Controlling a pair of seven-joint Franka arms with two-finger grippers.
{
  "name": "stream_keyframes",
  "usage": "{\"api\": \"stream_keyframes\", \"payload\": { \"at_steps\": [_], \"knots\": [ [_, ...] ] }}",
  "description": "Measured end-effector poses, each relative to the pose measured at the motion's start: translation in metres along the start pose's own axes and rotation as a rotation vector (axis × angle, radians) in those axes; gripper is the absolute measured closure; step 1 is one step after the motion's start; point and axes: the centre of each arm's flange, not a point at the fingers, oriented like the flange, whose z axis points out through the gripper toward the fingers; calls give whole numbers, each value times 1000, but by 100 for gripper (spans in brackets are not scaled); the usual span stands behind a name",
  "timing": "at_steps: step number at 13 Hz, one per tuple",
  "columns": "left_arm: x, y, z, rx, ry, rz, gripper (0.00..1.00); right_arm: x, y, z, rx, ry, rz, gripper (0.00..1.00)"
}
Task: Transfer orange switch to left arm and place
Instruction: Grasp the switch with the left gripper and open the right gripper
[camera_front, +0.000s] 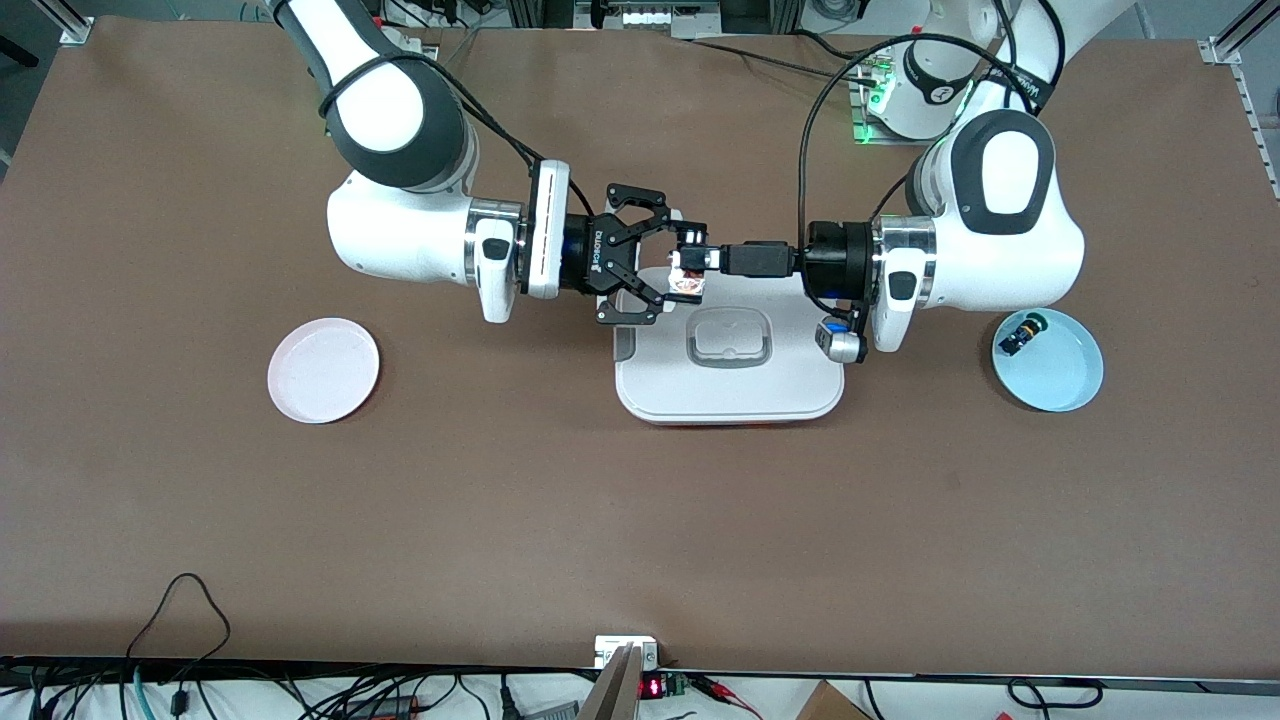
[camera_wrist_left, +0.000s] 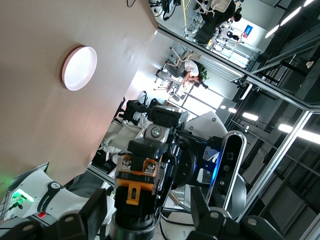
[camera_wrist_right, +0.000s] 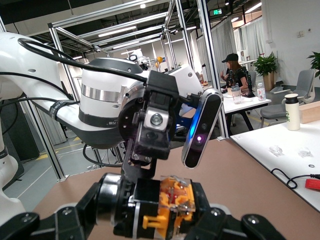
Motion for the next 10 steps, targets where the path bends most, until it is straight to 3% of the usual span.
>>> {"api": "stream_keyframes", "payload": {
  "at_steps": [4,5,6,8,10],
  "knots": [
    [0,-2,1,2,-1,-3,32,0,0,0,-1,0,0,25],
    [0,-2,1,2,-1,-3,41,0,0,0,-1,0,0,25],
    [0,-2,1,2,-1,-3,41,0,0,0,-1,0,0,25],
    [1,-6,0,5,1,5,61,1,1,-1,-3,3,6,25],
    [1,-6,0,5,1,13,63,1,1,-1,-3,3,10,25]
  ]
}}
